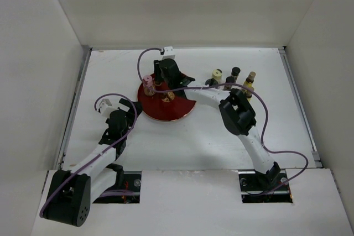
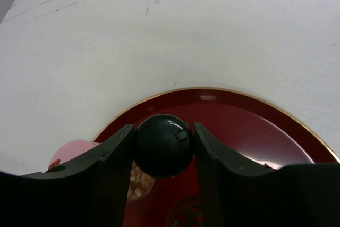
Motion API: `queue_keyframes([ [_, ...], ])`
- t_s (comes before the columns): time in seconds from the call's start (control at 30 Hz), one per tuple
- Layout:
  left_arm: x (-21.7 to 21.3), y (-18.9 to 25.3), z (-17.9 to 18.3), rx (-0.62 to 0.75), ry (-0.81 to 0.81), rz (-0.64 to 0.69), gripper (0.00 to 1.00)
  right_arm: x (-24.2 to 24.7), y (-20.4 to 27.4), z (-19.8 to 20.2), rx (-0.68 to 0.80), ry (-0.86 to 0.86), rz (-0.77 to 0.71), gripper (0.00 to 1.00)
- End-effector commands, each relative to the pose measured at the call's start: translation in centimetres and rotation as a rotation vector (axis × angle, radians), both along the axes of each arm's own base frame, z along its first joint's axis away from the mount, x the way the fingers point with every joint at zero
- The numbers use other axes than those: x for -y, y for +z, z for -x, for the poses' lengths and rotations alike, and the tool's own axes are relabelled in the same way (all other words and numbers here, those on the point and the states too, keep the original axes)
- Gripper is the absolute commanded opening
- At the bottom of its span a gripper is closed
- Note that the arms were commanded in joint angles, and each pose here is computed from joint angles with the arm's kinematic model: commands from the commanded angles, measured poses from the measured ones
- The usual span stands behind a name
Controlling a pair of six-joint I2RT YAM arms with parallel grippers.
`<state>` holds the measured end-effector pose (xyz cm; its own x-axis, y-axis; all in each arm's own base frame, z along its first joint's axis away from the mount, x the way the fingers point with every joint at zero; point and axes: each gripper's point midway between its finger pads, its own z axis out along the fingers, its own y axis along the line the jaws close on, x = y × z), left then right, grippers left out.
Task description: Organize the condiment bottles
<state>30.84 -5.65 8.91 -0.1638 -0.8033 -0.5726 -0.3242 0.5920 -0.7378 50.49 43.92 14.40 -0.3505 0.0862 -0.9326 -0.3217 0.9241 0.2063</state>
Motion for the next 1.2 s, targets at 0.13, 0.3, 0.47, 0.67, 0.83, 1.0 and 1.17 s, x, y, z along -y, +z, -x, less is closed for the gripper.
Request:
queue_keyframes([
  [0.13,0.0,1.2,-0.5,0.049,0.006,0.018,1.00,-1.7,1.2,0.3,0.030,-0.002,-0.040,0.46],
  [0.3,0.1,1.4,-0.5,0.055,0.000,0.017,1.00,-1.5,1.4,0.8,0.024,-0.004,-0.055,0.61],
  [0.47,0.1,1.1,-0.5,0.045,-0.004,0.023,1.00,-1.0,3.0,1.3,0.028,-0.008,-0.088,0.68],
  [0.67,-0.2,1.3,-0.5,0.053,0.006,0.016,1.00,1.7,9.7,3.2,0.094,-0.025,-0.209,0.73],
  [0.83,-0.3,1.6,-0.4,0.065,0.011,0.014,1.00,6.7,13.6,5.6,0.150,-0.058,-0.271,0.70],
  [1.0,0.1,1.5,-0.5,0.060,-0.003,0.020,1.00,13.3,12.0,7.9,0.133,-0.132,-0.198,0.34],
  [1.17,0.3,1.1,-0.6,0.043,-0.010,0.023,1.00,20.5,7.9,10.1,0.064,-0.245,-0.049,0.39],
])
